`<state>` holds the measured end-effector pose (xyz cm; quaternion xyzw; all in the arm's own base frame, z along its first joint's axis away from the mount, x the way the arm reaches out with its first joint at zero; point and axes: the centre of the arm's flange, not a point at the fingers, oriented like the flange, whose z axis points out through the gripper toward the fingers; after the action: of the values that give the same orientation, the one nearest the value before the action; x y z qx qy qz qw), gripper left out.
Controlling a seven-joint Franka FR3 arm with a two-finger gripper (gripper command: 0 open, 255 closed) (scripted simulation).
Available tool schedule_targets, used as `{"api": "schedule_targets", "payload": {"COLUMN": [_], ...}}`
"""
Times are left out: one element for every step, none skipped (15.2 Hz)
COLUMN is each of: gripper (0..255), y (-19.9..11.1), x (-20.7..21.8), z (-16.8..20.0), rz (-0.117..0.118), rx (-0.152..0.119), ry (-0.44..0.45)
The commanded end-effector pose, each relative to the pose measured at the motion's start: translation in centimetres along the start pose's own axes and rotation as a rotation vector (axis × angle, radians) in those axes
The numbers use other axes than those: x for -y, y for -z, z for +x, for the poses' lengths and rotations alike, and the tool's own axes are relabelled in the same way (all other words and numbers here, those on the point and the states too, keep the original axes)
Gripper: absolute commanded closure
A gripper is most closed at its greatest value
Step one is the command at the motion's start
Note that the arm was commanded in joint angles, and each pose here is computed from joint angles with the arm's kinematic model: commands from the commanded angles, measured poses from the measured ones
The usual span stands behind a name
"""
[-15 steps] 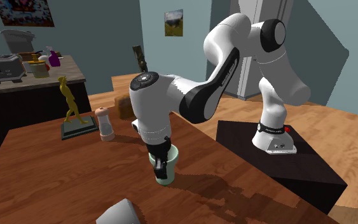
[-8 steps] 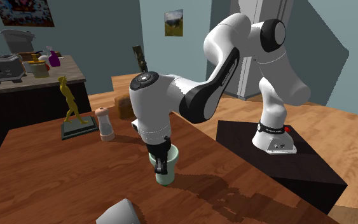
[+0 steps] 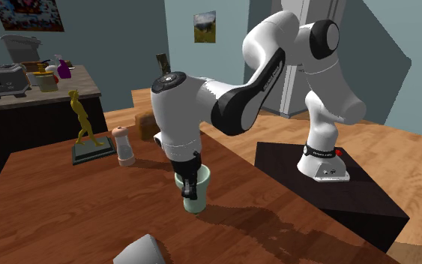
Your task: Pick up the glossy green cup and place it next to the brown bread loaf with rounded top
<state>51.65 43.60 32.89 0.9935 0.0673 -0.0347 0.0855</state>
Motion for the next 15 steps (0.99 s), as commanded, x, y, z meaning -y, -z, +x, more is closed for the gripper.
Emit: {"api": "schedule_targets", "payload": {"gripper": [255, 255, 255, 255, 255, 255, 255, 255, 255, 255, 255, 255, 255, 255, 255], "y": [1.1, 1.6, 2.1, 2.7, 3.2, 3.7, 4.2, 4.7, 5.3, 5.8, 6.3, 6.8, 7.3, 7.9, 8.4], "x": [-0.2, -0.3, -0.4, -0.5, -0.6, -0.7, -0.8, -0.8, -0.9, -1.0, -1.1, -1.2, -1.3, -1.4, -1.5], "z": [-0.1, -0.1, -0.2, -0.2, -0.3, -0.3, -0.4, -0.4, -0.4, -0.5, -0.5, -0.6, -0.6, -0.7, -0.7], "rz": [0.000, 0.000, 0.000, 0.000, 0.000, 0.000, 0.000, 0.000, 0.000, 0.000, 0.000, 0.000, 0.000, 0.000, 0.000], "rx": [0.000, 0.000, 0.000, 0.000, 0.000, 0.000, 0.000, 0.000, 0.000, 0.000, 0.000, 0.000, 0.000, 0.000, 0.000], "ry": [0.000, 0.000, 0.000, 0.000, 0.000, 0.000, 0.000, 0.000, 0.000, 0.000, 0.000, 0.000, 0.000, 0.000, 0.000]}}
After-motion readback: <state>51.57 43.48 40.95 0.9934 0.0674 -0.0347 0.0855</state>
